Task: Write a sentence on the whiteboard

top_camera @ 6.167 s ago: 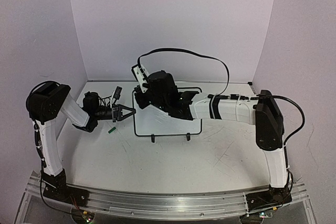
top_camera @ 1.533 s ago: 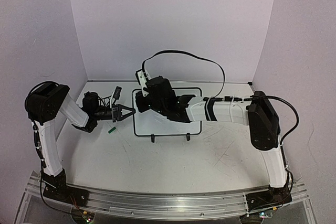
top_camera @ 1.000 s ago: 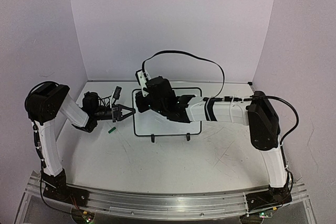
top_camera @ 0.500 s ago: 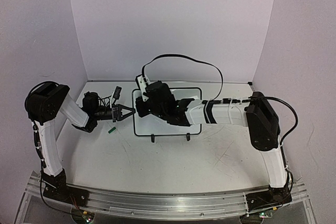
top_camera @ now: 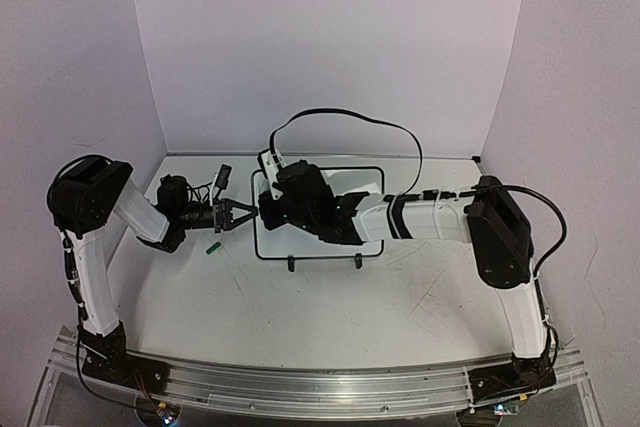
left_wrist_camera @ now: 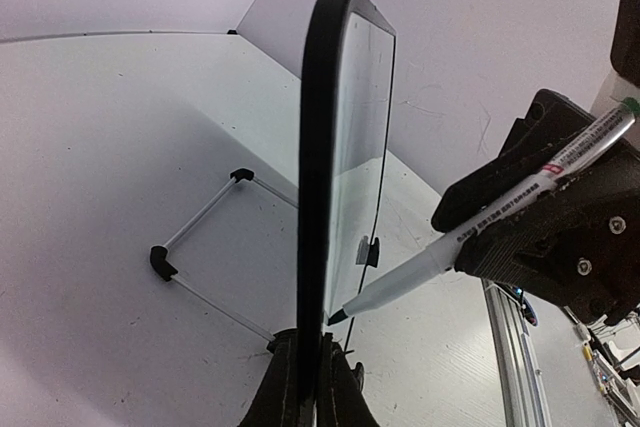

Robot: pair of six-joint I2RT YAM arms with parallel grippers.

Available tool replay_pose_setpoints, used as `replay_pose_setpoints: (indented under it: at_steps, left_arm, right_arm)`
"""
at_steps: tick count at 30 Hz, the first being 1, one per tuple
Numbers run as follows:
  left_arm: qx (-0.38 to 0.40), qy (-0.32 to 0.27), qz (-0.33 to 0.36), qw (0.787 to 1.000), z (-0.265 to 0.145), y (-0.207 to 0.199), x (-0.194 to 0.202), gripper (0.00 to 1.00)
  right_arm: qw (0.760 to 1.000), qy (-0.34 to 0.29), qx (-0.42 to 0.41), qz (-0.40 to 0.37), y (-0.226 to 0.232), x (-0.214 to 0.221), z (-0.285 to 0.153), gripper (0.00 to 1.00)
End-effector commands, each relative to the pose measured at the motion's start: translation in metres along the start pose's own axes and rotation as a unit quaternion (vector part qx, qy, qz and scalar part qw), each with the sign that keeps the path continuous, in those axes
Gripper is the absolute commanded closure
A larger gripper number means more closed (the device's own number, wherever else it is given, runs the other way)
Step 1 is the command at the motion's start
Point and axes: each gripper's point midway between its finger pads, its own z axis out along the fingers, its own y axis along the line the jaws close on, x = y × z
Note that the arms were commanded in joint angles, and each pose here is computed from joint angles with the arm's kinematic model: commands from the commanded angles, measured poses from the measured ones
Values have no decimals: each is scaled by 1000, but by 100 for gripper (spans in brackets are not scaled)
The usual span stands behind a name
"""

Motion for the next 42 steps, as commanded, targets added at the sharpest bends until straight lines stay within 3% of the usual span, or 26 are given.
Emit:
replay_pose_setpoints:
  at_steps: [1, 6, 42]
  left_arm:
    - [-2, -18, 27, 999, -4, -5, -18, 100]
    - [-2, -17, 27, 999, -4, -5, -18, 100]
    - [-1, -16, 26, 1000, -4, -5, -17, 100]
  right_arm:
    - [999, -43, 2, 20, -10, -49, -29, 100]
    - [997, -75, -1, 33, -16, -69, -52, 100]
    - [998, -53, 15, 26, -29, -46, -12, 100]
